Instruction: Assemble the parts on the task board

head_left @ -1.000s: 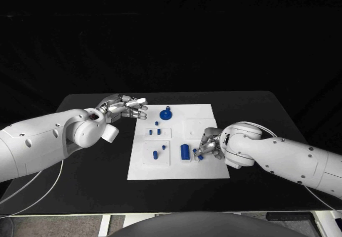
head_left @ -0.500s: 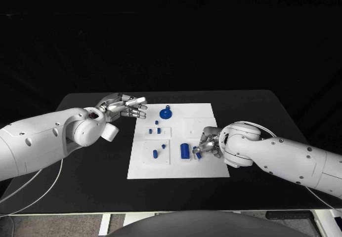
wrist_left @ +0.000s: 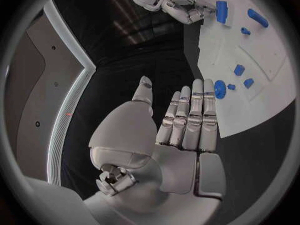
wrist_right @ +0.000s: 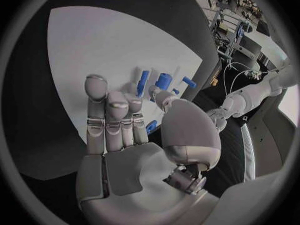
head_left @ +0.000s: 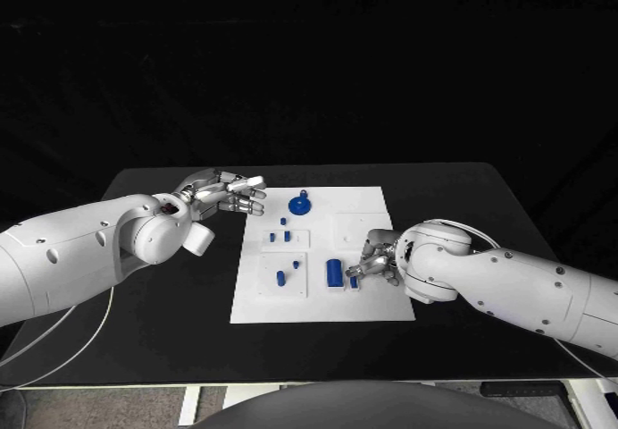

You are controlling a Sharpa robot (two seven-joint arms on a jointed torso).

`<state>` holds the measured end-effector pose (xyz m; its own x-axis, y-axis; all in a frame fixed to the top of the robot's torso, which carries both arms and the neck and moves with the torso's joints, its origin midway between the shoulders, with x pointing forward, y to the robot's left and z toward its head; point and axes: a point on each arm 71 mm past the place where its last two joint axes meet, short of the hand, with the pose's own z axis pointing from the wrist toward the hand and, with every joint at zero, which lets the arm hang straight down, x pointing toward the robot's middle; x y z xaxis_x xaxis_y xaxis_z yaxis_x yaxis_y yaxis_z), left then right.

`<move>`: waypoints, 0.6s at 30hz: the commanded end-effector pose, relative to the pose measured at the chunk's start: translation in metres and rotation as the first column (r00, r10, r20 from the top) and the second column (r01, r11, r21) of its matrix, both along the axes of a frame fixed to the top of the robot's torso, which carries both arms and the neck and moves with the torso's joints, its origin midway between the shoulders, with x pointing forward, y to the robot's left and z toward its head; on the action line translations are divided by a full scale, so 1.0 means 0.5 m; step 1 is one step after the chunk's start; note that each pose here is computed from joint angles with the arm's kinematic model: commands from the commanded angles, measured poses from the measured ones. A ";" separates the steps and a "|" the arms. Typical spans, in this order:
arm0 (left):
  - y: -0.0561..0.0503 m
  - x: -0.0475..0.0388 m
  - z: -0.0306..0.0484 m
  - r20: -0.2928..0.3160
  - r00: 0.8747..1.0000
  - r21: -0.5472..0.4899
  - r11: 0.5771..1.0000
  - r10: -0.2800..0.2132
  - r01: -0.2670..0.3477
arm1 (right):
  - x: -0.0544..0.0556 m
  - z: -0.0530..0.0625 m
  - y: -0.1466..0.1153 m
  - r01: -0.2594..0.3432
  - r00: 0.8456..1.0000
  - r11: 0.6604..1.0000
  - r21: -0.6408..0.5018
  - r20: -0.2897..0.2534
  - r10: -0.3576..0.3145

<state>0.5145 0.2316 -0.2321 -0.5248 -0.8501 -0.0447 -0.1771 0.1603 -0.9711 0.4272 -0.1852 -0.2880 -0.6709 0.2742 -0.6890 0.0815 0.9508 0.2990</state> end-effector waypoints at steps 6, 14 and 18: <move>-0.002 -0.001 -0.002 -0.007 1.000 0.005 1.000 -0.005 0.005 | -0.011 -0.003 0.012 -0.040 0.999 0.999 0.008 -0.018 0.040; -0.001 -0.001 -0.003 -0.008 1.000 0.008 1.000 -0.004 0.004 | -0.011 -0.002 0.009 -0.041 0.999 0.999 0.006 -0.018 0.041; -0.001 -0.001 -0.003 -0.008 1.000 0.009 1.000 -0.004 0.004 | -0.009 -0.002 0.003 -0.034 0.999 0.999 0.002 -0.007 0.034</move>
<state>0.5145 0.2325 -0.2331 -0.5241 -0.8503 -0.0480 -0.1859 0.1692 -0.9679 0.4241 -0.1843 -0.2875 -0.6762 0.2680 -0.6863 0.0701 0.9507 0.3021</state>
